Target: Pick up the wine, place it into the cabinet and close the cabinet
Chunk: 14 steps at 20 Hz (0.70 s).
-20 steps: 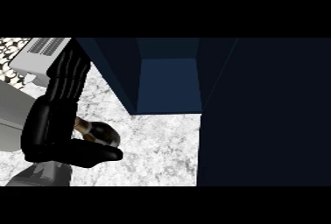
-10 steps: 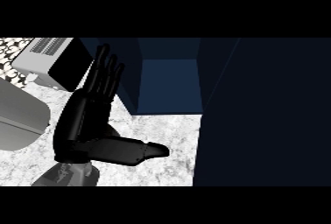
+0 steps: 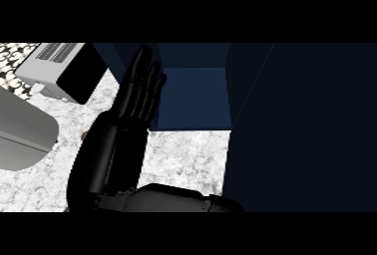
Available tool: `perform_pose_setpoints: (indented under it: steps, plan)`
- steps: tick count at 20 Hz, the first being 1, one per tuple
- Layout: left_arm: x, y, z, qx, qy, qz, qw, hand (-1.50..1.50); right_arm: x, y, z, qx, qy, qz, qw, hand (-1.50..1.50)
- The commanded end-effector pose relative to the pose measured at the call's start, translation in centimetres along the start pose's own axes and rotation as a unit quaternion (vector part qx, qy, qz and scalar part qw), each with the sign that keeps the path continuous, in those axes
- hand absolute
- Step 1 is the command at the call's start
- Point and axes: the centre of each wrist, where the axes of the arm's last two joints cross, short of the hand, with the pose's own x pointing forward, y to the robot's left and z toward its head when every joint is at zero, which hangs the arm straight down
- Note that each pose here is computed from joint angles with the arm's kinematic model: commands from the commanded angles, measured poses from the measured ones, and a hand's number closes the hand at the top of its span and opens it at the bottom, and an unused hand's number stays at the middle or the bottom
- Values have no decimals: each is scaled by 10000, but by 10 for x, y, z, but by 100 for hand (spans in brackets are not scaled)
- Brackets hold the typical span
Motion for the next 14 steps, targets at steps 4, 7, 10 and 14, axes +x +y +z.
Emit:
perform_pose_setpoints:
  steps: [4,7,10,14]
  plan:
    - [13,-17,4,93,94,-26,9999,-150,46,10,19,-53,-289,-80,9995,-150]
    - [22,-8,12,205,39,14,9998,-150,51,18,17,-170,-254,-142,9994,-150]
    - [23,-14,23,403,-58,-57,9992,-150,57,10,31,-69,-173,-35,9998,-150]
    - [26,-15,17,441,-84,-140,9989,-150,55,15,18,-102,-198,-61,9997,-150]
